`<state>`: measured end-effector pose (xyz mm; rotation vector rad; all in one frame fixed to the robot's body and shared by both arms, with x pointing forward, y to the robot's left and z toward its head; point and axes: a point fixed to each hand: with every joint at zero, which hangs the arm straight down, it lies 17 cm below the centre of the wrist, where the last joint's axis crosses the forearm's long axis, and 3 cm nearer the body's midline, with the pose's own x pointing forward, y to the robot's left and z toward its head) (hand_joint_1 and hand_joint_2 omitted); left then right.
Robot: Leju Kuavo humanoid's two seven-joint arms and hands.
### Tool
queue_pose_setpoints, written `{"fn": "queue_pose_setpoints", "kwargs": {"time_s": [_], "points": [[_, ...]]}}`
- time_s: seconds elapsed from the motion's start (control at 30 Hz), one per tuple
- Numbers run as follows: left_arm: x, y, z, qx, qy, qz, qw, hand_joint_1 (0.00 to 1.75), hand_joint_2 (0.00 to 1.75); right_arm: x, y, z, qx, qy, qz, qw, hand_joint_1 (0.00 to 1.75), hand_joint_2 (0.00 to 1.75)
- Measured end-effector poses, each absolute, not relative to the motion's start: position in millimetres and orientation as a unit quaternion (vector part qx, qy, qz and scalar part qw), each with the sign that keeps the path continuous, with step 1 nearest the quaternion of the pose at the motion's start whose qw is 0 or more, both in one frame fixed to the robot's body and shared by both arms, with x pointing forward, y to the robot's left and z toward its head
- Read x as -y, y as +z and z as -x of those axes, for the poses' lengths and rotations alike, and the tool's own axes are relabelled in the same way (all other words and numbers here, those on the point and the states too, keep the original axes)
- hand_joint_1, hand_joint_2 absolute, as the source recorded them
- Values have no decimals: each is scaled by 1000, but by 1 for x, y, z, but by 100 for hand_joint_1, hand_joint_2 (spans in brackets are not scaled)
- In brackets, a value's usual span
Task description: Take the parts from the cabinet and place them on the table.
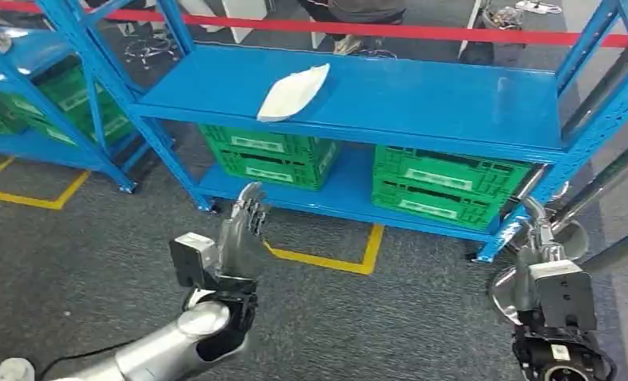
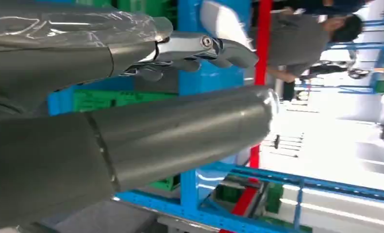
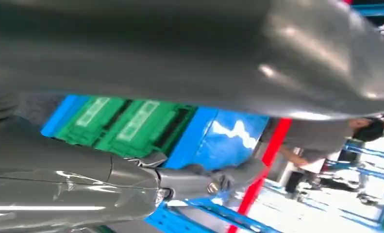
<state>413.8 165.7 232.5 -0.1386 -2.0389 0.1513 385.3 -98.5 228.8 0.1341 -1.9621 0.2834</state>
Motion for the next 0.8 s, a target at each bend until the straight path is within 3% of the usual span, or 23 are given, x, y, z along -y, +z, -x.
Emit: {"fn": "queue_pose_setpoints", "kwargs": {"time_s": [0.8], "points": [[-162,230,-410,849,61,64,520,0,0,97,228,-386,831,132,-42,539,0,0]]}}
